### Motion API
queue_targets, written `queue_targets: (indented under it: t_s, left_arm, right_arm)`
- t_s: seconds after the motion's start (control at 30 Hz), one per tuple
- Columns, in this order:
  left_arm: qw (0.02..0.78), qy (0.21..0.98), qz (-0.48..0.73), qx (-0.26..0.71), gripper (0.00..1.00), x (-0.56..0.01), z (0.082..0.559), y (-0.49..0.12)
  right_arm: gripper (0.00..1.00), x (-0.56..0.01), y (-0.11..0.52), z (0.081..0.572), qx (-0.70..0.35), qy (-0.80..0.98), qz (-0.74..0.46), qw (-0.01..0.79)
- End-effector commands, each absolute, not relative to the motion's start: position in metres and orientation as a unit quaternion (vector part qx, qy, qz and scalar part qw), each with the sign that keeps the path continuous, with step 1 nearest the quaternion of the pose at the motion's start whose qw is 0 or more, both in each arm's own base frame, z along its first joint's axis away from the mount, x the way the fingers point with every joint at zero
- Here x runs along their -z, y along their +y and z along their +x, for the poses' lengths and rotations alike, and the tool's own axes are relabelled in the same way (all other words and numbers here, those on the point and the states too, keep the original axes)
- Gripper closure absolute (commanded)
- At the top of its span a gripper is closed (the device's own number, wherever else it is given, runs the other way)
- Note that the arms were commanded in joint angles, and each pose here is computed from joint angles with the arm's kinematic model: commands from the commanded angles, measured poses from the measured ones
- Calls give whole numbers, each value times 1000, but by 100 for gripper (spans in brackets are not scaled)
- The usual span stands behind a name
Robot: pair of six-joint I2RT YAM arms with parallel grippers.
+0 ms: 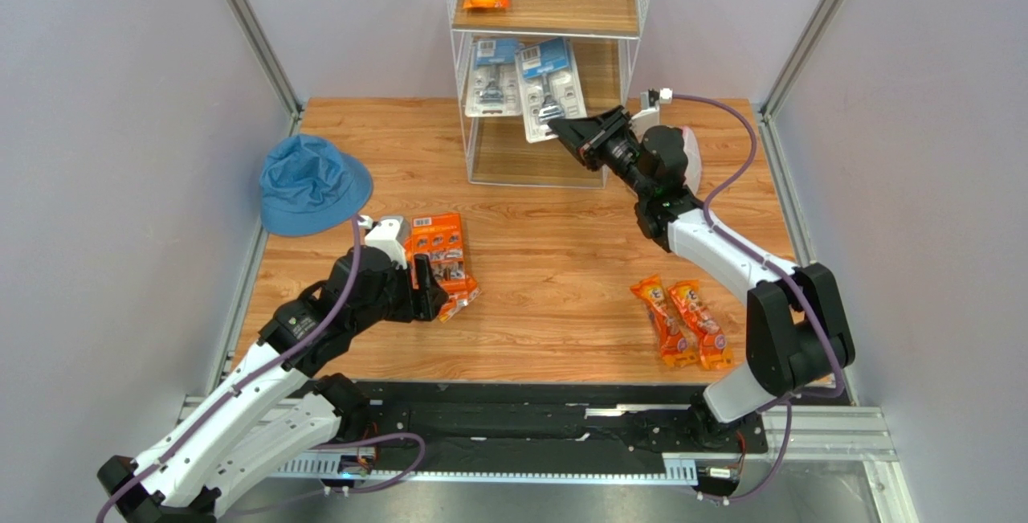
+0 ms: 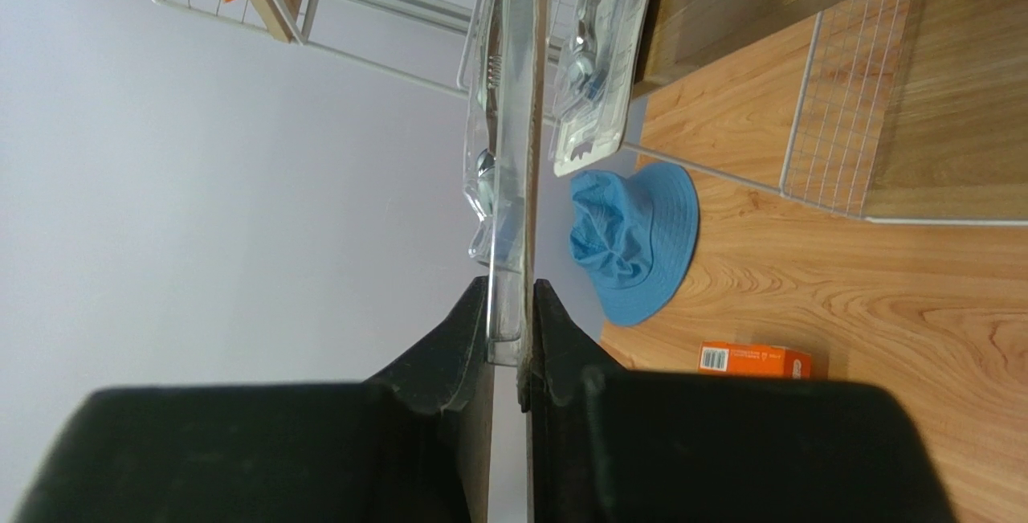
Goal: Place and organize the shaving razors onto the shelf
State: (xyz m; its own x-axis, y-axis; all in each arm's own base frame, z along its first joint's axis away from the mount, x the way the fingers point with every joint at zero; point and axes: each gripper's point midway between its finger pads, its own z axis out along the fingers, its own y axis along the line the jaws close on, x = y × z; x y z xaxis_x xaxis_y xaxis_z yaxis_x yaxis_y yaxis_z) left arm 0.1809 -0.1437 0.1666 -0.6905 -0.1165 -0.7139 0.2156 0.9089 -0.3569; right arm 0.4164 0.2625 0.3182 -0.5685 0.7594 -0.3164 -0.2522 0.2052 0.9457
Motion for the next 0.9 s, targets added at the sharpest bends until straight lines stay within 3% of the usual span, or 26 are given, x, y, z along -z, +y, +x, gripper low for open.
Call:
queue_targets:
  t_s: [0.0, 0.87]
  left_arm:
    - [398, 892, 33, 213, 28, -167, 181, -143]
    - [397, 889, 37, 225, 29, -168, 179, -147]
  right_arm:
    - [100, -356, 254, 438, -611, 605, 209, 466]
    - [89, -330, 266, 502, -589, 628, 274, 430]
